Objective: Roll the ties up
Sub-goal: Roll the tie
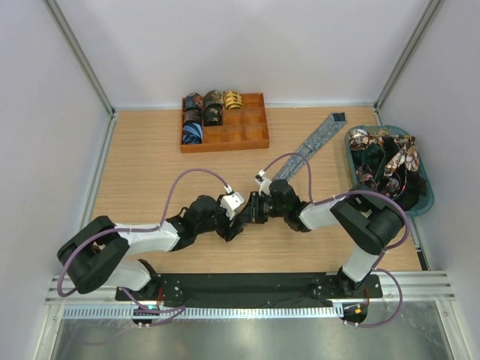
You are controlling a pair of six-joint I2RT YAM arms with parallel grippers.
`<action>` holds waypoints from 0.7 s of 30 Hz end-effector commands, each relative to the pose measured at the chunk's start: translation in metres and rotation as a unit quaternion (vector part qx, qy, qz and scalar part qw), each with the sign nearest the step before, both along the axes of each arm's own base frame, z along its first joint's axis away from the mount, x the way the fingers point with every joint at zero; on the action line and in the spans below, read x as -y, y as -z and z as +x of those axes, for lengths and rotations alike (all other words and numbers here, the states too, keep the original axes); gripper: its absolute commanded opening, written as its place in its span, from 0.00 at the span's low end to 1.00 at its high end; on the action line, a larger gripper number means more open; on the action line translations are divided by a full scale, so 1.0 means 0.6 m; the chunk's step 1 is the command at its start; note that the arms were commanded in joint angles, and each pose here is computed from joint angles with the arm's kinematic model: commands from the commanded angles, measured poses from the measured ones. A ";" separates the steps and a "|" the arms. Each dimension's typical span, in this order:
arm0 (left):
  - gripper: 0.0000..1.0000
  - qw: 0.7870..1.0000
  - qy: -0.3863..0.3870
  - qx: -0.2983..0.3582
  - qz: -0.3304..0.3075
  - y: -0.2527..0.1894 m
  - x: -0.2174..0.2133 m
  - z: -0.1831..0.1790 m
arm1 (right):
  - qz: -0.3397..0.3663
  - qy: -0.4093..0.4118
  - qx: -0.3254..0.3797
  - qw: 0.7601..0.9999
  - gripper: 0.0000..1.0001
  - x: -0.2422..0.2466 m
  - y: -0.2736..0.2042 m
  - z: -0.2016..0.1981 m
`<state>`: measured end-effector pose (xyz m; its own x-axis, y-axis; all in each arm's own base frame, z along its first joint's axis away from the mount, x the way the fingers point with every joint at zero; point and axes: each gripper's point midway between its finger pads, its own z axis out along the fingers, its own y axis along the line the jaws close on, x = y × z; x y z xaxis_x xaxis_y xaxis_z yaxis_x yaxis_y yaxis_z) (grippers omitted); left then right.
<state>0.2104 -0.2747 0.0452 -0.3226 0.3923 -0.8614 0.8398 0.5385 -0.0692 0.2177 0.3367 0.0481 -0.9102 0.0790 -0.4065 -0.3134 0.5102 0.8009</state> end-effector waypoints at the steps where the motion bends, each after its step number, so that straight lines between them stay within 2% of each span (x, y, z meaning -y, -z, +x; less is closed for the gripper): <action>1: 0.65 0.999 0.007 0.043 -0.006 -0.025 0.022 0.029 | 0.034 -0.001 0.014 0.999 0.04 -0.006 -0.021 0.012; 5: 0.59 0.999 0.007 0.038 0.000 -0.017 0.025 0.033 | 0.039 0.001 0.008 0.999 0.03 -0.004 -0.017 0.017; 8: 0.49 0.999 0.009 0.032 0.007 -0.007 0.026 0.033 | 0.038 0.003 0.007 0.999 0.03 -0.004 -0.014 0.018; 9: 0.41 0.999 0.009 0.029 0.010 -0.002 0.025 0.032 | 0.036 0.004 0.006 0.999 0.03 -0.002 -0.012 0.019; 14: 0.27 1.000 0.010 0.021 0.020 0.011 0.026 0.032 | 0.023 0.007 0.001 1.000 0.04 -0.001 -0.002 0.023; 16: 0.23 1.000 0.009 0.020 0.022 0.011 0.025 0.032 | 0.018 0.009 0.005 1.000 0.08 0.001 0.001 0.026; 20: 0.22 1.000 0.010 0.018 0.021 0.009 0.025 0.030 | -0.002 0.015 0.008 1.000 0.15 0.011 0.010 0.038; 21: 0.22 1.000 0.011 0.018 0.020 0.007 0.026 0.029 | -0.007 0.015 0.010 1.000 0.21 0.012 0.011 0.041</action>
